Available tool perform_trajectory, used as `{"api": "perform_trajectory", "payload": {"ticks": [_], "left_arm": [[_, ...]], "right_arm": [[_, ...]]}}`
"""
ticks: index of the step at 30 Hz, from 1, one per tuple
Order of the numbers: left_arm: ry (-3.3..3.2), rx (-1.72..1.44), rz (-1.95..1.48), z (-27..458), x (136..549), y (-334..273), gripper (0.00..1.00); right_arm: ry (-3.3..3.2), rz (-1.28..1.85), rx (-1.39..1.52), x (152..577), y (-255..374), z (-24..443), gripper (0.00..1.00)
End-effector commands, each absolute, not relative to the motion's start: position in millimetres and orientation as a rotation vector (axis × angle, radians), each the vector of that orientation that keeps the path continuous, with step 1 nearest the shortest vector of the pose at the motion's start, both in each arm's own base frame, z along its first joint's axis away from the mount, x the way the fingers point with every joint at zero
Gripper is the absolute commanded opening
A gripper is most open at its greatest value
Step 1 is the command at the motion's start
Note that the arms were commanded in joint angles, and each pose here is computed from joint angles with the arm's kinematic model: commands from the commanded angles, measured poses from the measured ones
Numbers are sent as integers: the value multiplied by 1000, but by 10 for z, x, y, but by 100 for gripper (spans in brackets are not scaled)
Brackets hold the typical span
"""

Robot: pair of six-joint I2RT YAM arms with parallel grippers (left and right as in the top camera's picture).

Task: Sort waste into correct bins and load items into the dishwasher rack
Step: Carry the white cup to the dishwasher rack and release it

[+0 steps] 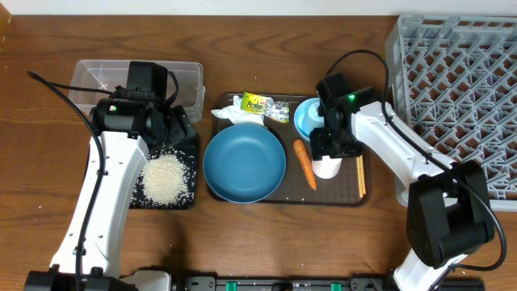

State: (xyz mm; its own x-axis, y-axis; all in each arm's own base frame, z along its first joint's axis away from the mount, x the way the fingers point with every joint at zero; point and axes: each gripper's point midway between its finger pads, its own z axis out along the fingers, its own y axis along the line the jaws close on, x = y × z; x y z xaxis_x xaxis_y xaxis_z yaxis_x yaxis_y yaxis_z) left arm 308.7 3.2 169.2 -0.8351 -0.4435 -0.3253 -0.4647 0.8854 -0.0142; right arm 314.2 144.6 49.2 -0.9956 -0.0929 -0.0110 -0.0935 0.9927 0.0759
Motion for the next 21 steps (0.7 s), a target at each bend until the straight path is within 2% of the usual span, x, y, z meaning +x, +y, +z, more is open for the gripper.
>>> {"api": "perform_trajectory", "payload": {"ticks": [1,3,6,16,21], "left_arm": [[2713,-694,97,1738,3104,55,99],[2713,-694,97,1738,3104,55,99],[2713,-694,97,1738,3104,55,99],[2713,-694,97,1738,3104,55,99],[2713,-694,97,1738,3104,55,99]], "right_arm": [[3140,117,-159,3093,1481,467,62],[3145,115,-159,3080,1475,487,56],[3142,117,-148,3090,1455,601,43],[2952,190,-61,3333,1188,1523,43],[2783,195,25,3462,734,2069,41]]}}
